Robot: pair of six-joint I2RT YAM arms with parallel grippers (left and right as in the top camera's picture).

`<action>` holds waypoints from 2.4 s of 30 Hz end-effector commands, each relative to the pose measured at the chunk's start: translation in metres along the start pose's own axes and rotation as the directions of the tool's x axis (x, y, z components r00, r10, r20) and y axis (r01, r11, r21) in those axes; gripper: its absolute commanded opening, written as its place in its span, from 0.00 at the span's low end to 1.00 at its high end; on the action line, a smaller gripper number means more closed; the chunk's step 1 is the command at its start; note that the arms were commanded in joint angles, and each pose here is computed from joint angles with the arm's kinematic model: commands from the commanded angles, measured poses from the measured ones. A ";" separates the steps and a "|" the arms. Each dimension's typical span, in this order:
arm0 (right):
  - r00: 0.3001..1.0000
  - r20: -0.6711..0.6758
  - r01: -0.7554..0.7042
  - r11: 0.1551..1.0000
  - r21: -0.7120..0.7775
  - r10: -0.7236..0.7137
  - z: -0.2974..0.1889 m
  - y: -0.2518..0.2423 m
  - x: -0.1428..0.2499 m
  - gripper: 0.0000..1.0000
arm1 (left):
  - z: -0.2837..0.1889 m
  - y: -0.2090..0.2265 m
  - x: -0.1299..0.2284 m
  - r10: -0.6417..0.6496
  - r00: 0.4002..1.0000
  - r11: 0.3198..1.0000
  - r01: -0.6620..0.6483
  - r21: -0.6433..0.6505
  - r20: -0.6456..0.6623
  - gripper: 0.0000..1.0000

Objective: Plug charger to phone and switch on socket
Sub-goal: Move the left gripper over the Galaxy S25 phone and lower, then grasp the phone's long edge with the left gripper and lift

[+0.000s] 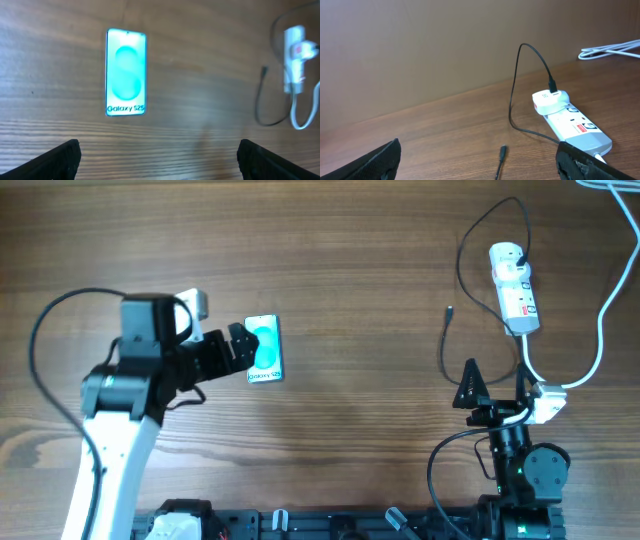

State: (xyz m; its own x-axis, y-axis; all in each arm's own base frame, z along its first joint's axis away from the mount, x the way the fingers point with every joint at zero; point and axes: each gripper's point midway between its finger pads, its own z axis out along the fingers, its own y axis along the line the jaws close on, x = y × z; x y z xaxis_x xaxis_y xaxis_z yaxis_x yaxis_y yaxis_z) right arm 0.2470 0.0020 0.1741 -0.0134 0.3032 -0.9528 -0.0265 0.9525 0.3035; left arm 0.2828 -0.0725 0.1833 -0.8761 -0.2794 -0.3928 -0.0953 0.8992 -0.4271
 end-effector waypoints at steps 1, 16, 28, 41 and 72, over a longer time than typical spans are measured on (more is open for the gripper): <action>1.000 0.014 0.017 1.000 0.016 -0.017 0.000 -0.003 -0.003 1.00 | 0.025 0.008 -0.001 -0.022 0.999 0.993 0.018 -0.119 -0.033 1.00; 1.000 0.012 0.017 1.000 0.016 -0.017 0.000 -0.003 -0.002 1.00 | 0.112 -0.006 0.040 0.039 0.980 0.952 -0.095 -0.290 -0.193 1.00; 1.000 0.012 0.017 1.000 0.016 -0.017 0.000 -0.003 -0.002 1.00 | 0.117 -0.012 0.032 0.049 0.986 0.959 -0.090 -0.267 -0.157 1.00; 1.000 0.009 0.017 1.000 0.017 -0.017 0.000 -0.003 -0.002 1.00 | 0.118 -0.014 0.029 0.051 0.988 0.961 -0.088 -0.261 -0.146 1.00; 1.000 0.009 0.017 1.000 0.017 -0.017 0.000 -0.003 -0.002 1.00 | 0.173 0.044 0.008 0.146 0.973 0.901 -0.206 -0.382 -0.180 1.00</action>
State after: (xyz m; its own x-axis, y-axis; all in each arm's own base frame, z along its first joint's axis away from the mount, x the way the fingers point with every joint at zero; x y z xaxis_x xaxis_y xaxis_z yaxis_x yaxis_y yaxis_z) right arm 0.2470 0.0020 0.1740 -0.0138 0.3033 -0.9528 -0.0264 0.9525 0.3035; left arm 0.3454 -0.0956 0.0240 -0.9508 -0.0713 -0.3014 -0.0844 0.9960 0.0305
